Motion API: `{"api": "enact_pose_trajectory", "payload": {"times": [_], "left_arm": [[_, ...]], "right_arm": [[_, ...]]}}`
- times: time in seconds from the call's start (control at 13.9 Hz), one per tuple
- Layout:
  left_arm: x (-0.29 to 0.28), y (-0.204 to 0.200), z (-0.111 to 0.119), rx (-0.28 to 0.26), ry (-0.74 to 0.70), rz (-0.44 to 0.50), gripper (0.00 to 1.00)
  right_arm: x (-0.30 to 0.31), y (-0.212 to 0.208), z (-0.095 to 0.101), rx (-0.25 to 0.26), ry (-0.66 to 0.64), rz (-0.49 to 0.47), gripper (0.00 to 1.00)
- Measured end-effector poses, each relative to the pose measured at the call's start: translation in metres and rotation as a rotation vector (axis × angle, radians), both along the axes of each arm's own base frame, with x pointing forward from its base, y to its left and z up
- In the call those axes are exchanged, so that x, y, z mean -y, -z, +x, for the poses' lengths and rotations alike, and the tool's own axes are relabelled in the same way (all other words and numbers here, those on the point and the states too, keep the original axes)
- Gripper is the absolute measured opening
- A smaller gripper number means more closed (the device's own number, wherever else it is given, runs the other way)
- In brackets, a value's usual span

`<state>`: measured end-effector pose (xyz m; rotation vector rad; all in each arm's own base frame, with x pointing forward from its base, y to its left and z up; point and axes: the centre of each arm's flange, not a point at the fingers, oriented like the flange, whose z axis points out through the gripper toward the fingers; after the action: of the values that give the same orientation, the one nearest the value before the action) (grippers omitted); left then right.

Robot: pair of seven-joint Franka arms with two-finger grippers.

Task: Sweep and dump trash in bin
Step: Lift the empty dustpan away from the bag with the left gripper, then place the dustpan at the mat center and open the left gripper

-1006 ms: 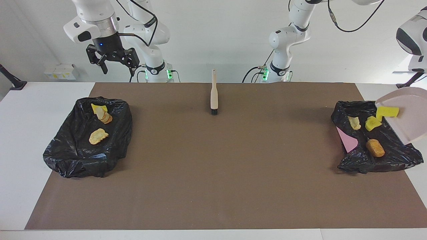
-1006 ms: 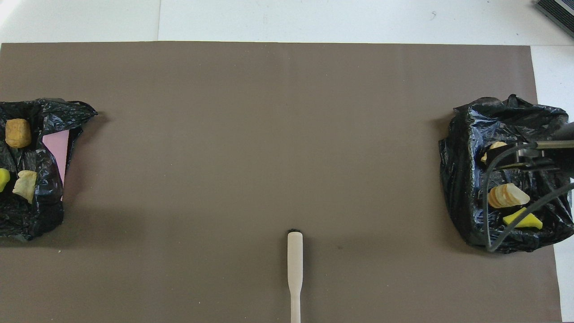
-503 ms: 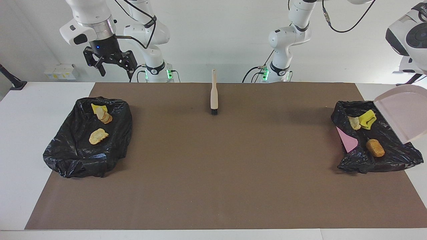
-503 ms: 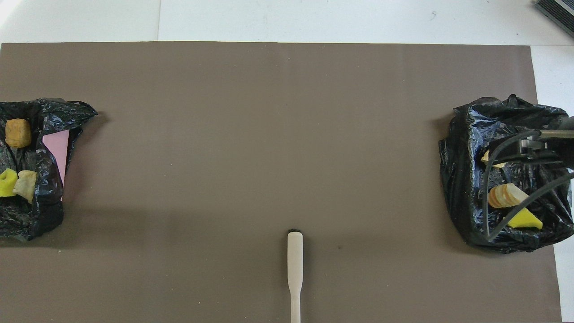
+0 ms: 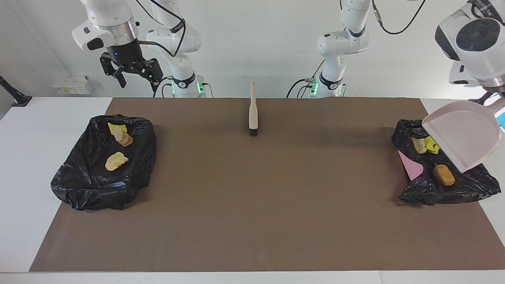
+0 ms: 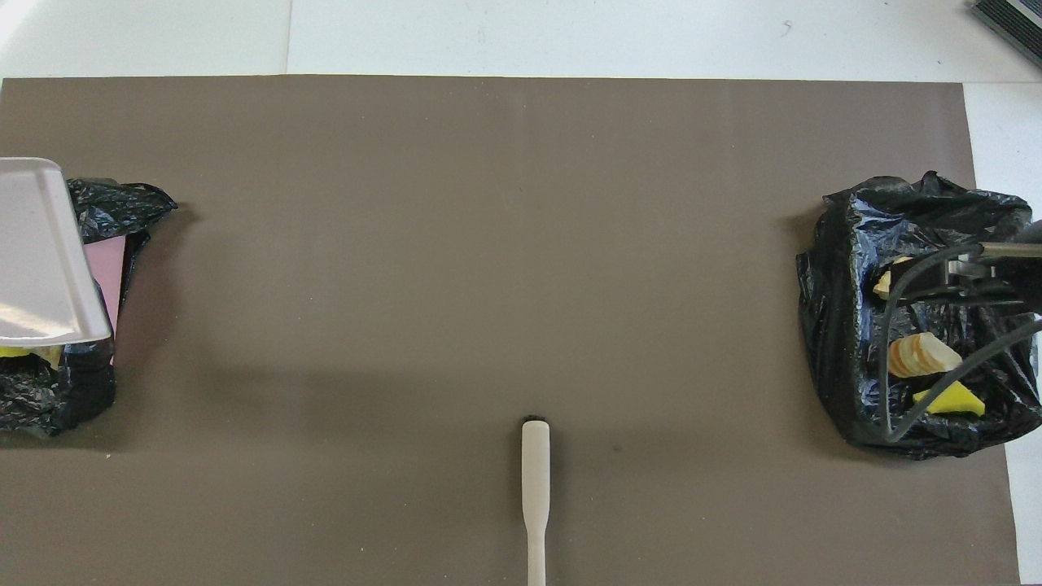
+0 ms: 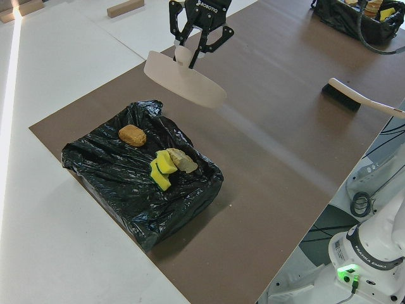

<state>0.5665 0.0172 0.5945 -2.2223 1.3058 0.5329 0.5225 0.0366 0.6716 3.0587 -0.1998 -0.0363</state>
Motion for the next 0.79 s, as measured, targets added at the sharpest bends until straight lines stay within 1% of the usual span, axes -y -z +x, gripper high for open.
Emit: {"api": "enact_pose_trajectory", "payload": {"times": [0.22, 0.43, 0.65, 0.79], "left_arm": [[0.054, 0.007, -0.009, 0.093, -0.165, -0.111, 0.31], [0.107, 0.011, -0.022, 0.162, -0.355, -0.241, 0.31], [0.151, 0.010, -0.035, 0.199, -0.537, -0.353, 0.31], [0.178, 0.009, -0.043, 0.209, -0.620, -0.396, 0.31]], "right_arm": [[0.000, 0.000, 0.000, 0.000, 0.000, 0.000, 1.00], [0.000, 0.000, 0.000, 0.000, 0.000, 0.000, 1.00], [-0.001, 0.000, 0.000, 0.000, -0.002, 0.000, 1.00], [-0.001, 0.000, 0.000, 0.000, -0.002, 0.000, 1.00]]}}
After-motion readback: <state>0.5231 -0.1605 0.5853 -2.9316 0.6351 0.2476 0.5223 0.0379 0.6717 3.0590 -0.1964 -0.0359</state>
